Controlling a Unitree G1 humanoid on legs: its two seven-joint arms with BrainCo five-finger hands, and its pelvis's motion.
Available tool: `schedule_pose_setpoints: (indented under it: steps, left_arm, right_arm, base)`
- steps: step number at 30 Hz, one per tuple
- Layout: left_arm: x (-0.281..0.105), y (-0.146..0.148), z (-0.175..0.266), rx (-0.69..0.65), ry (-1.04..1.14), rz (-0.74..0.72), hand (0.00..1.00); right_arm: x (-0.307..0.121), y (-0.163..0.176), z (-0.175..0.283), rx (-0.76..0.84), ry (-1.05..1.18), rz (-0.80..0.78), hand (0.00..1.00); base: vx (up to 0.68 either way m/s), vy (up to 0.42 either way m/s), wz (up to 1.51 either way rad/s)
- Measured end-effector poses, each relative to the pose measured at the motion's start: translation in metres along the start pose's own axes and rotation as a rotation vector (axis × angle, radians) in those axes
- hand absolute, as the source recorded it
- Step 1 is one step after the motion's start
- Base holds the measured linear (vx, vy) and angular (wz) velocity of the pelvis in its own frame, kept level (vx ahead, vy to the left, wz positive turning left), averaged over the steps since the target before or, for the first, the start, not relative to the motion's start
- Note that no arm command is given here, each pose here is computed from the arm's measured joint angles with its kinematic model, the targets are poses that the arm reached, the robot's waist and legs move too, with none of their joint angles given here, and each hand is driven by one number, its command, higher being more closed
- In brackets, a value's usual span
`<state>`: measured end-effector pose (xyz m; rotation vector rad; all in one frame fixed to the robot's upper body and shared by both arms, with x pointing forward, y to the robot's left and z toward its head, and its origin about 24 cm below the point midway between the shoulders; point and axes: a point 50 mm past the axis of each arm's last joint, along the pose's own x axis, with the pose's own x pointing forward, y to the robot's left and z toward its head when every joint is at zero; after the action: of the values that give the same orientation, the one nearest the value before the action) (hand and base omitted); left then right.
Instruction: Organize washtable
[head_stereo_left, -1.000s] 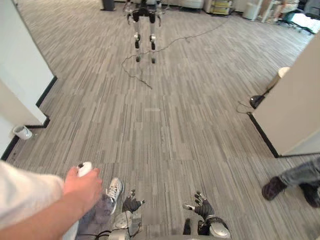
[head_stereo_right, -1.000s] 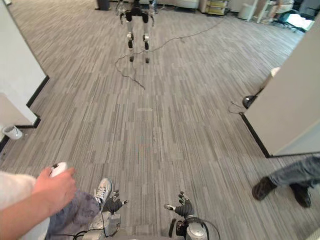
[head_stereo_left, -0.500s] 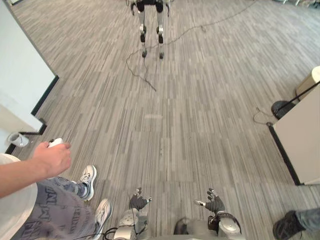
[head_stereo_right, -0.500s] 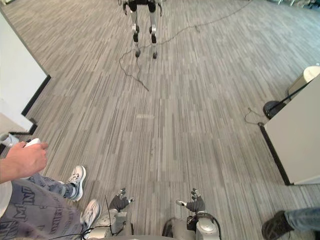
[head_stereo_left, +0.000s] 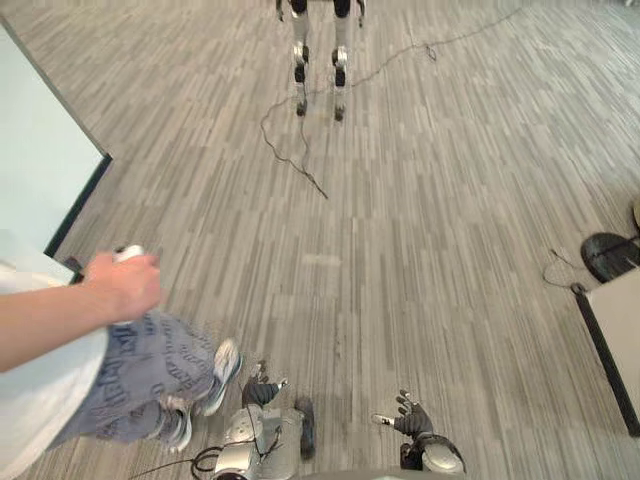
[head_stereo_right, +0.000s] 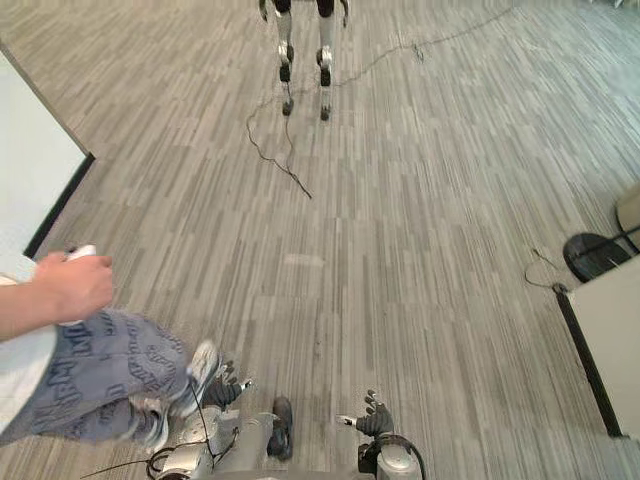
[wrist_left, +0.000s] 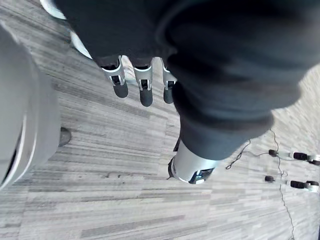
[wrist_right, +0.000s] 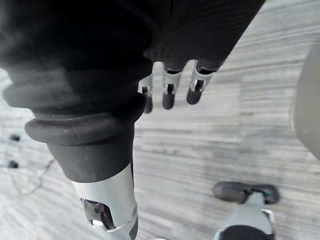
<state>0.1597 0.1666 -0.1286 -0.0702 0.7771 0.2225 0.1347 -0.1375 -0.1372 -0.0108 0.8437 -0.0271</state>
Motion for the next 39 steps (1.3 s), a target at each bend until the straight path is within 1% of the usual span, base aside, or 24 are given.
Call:
schedule_pose_setpoints:
  steps: [2, 10, 14, 16, 21, 25, 30, 35, 39]
  left_arm:
    - [-0.001, 0.006, -0.009, 0.004, 0.04, 0.031, 0.0]
    - [-0.005, 0.005, -0.024, 0.004, 0.095, 0.025, 0.0]
    - [-0.005, -0.011, -0.02, -0.025, 0.085, -0.006, 0.0]
    - [-0.006, -0.011, -0.023, -0.028, 0.095, -0.007, 0.0]
    - [-0.005, -0.012, -0.011, -0.03, 0.038, -0.025, 0.0]
    - [-0.005, -0.011, -0.008, -0.027, 0.022, -0.025, 0.0]
    - [-0.003, 0.005, -0.006, -0.029, 0.016, 0.019, 0.0]
    - [-0.003, 0.009, -0.015, -0.026, 0.059, 0.029, 0.0]
    - [-0.005, 0.009, -0.02, -0.024, 0.076, 0.03, 0.0]
  right_arm:
    - [0.0, -0.003, 0.003, -0.016, -0.019, 0.001, 0.0]
    - [0.003, -0.006, 0.013, -0.006, -0.059, -0.005, 0.0]
    - [0.004, -0.012, 0.013, -0.018, -0.045, -0.017, 0.0]
    - [0.005, -0.016, 0.013, -0.029, -0.038, -0.025, 0.0]
    - [0.002, -0.011, 0.002, -0.011, 0.01, -0.02, 0.0]
    - [0.002, -0.011, -0.002, -0.008, 0.026, -0.032, 0.0]
    - [0.003, 0.009, -0.005, 0.006, 0.057, 0.013, 0.0]
    - [0.004, 0.007, 0.002, -0.012, 0.017, 0.027, 0.0]
    - [0.003, 0.009, 0.003, -0.026, 0.007, 0.037, 0.0]
  base:
    - [0.34, 0.152, -0.06]
    - [0.5, 0.004, 0.51]
    - [0.66, -0.103, 0.38]
    - [0.51, 0.011, -0.24]
    - [0.44, 0.057, -0.41]
    - [0.46, 0.256, -0.42]
    - [0.36, 0.251, -0.1]
    - [0.22, 0.197, -0.31]
    - [0.15, 0.018, 0.18]
